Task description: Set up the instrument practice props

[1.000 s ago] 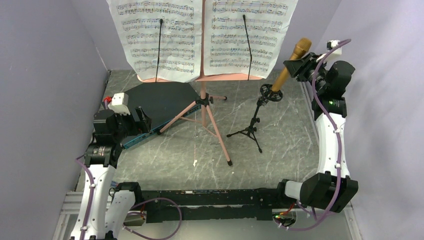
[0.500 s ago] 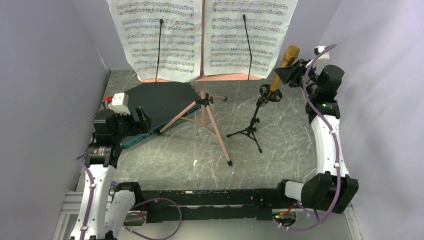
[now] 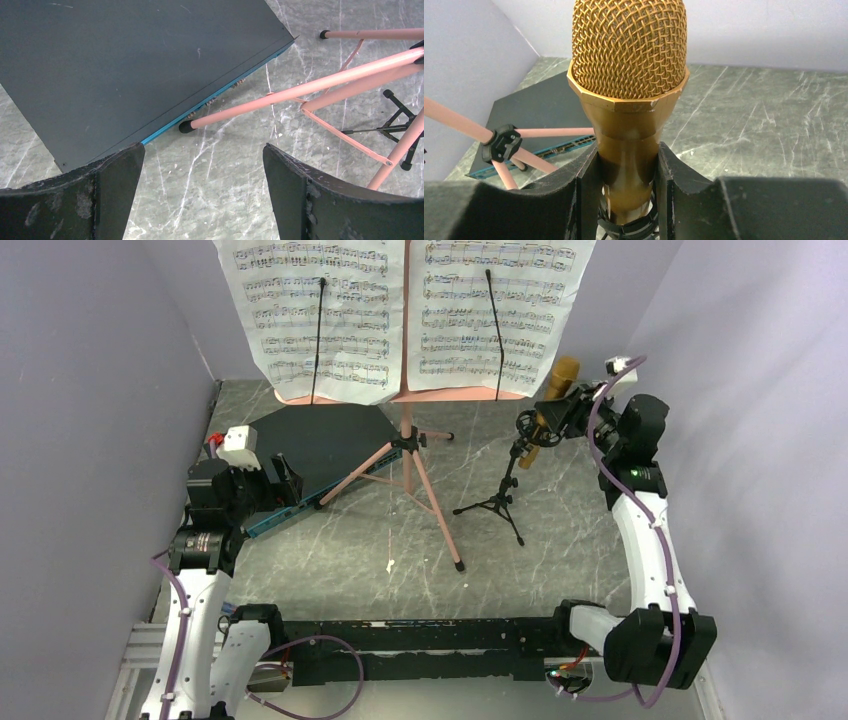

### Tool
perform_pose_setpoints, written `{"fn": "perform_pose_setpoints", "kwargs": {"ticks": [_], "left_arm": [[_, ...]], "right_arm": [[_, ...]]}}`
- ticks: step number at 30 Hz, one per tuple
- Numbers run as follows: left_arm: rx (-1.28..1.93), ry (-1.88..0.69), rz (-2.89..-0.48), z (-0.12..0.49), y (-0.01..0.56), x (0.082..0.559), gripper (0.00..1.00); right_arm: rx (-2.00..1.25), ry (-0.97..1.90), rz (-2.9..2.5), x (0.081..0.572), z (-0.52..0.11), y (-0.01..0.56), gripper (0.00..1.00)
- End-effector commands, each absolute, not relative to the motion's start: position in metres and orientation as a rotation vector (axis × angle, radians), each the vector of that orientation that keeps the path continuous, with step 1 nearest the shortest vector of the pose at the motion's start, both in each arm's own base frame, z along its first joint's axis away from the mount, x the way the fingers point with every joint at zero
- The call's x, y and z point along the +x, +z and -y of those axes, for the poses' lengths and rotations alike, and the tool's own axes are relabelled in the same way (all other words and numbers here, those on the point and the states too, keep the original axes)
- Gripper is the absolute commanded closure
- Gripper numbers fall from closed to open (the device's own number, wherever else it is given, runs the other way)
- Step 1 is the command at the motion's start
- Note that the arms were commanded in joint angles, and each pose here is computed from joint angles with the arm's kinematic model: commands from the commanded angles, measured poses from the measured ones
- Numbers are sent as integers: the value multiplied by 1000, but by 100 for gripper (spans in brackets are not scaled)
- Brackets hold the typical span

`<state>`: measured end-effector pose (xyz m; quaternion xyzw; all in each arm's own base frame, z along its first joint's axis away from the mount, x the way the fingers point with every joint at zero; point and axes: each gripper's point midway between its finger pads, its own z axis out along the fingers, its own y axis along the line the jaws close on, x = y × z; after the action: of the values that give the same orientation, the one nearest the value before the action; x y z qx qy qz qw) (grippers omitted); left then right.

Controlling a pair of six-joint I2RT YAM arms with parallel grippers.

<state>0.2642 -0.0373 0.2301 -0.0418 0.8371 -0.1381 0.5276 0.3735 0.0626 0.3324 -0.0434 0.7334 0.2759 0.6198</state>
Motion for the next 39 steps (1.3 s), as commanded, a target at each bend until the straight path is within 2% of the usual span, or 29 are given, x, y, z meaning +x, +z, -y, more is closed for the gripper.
{"fn": "perform_pose_setpoints", "kwargs": {"ticks": [1, 4, 7, 22, 29, 39], "left_arm": [[-80, -340, -1970, 39, 239, 265, 6], [-81, -340, -1968, 39, 240, 265, 6], [-81, -339, -1967, 39, 240, 265, 6], [-87, -336, -1970, 38, 239, 265, 6], [-85, -339, -1970, 39, 239, 265, 6], [-98, -342, -1976, 38, 238, 266, 6]], "right_arm": [[-179, 606, -1589, 363, -72, 349, 100], [-175, 588, -1576, 358, -71, 347, 99], [-173, 582, -1573, 355, -71, 344, 93], [-105, 571, -1577, 355, -65, 348, 23], [-91, 564, -1564, 354, -64, 355, 2], [-81, 553, -1548, 354, -61, 368, 0]]}}
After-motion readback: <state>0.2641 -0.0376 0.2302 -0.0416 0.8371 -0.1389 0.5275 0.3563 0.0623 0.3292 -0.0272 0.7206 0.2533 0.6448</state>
